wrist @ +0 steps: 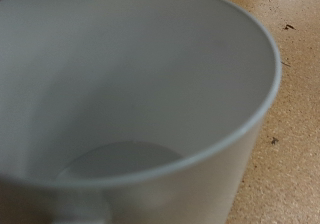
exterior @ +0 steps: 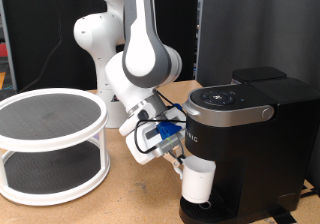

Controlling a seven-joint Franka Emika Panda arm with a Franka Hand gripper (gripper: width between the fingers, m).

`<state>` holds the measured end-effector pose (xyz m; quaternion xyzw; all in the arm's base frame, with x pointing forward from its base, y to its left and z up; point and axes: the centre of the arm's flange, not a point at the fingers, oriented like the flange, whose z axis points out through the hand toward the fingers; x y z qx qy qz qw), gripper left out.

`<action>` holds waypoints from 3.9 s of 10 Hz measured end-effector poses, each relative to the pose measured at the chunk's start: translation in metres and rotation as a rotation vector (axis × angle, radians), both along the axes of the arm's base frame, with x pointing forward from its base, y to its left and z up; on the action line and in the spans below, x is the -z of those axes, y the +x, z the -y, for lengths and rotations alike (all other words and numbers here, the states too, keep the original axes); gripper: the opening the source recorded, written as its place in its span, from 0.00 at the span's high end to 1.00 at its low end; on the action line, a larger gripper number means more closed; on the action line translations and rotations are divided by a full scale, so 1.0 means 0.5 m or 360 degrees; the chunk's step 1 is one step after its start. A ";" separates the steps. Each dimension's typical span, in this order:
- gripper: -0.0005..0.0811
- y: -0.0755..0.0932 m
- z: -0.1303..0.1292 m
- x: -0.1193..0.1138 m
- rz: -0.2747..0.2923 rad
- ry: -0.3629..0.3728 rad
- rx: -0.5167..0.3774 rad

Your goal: Make a cup of coffee with the keurig machine

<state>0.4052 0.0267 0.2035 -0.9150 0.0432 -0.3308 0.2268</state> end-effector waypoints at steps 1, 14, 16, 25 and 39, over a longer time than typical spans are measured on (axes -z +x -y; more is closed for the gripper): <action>0.90 0.008 -0.006 0.001 0.0004 -0.0001 -0.0003; 0.06 0.009 0.000 0.002 -0.0111 0.0063 -0.0047; 0.01 -0.012 0.021 -0.029 -0.0154 0.0101 -0.0088; 0.00 -0.060 0.081 -0.112 -0.0109 0.0174 -0.0158; 0.00 -0.037 0.090 -0.420 0.0109 0.0639 -0.0222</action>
